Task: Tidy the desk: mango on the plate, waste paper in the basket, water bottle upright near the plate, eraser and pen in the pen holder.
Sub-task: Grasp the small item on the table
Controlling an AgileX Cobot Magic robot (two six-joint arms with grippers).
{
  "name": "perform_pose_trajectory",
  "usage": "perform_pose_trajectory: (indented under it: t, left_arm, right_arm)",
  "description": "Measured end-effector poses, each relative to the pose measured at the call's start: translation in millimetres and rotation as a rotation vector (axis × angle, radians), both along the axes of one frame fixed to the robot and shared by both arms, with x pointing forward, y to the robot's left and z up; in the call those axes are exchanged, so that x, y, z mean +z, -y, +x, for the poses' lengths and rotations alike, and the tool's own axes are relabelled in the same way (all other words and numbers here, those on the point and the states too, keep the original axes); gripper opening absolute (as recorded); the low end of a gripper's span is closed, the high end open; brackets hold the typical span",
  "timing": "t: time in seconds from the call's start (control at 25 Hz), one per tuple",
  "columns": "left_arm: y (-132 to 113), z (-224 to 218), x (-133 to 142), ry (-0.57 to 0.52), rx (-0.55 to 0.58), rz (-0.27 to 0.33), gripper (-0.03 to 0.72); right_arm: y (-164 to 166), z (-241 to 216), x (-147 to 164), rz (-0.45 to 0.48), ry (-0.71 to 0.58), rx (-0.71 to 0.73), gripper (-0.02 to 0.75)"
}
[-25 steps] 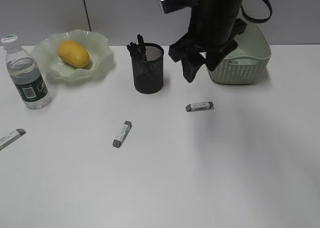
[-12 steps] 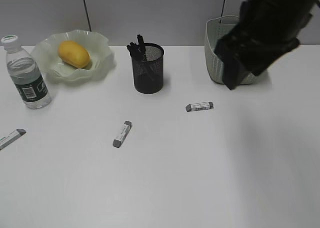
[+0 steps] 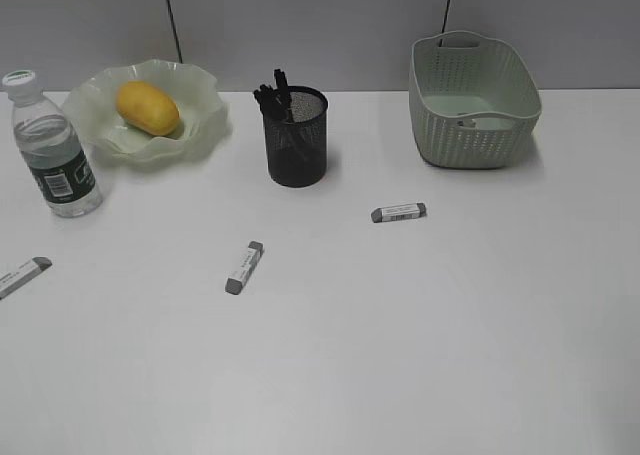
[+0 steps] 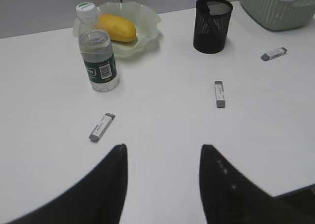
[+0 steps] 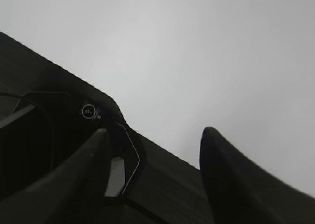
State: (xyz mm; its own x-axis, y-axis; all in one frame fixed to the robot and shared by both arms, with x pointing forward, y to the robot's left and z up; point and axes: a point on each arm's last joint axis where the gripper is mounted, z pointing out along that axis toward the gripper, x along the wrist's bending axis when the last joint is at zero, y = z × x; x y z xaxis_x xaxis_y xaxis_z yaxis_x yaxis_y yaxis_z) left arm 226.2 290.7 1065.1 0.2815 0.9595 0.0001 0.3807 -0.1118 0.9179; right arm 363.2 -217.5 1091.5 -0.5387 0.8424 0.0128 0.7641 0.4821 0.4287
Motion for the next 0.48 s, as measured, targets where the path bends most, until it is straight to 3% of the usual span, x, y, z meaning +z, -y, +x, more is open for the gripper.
perform_pose_trajectory:
  t: [0.48]
  left_arm:
    - [0, 0, 0, 0.000, -0.002, -0.003, 0.333]
  right_arm:
    - [69, -106, -3, 0.257, 0.414, -0.011, 0.459]
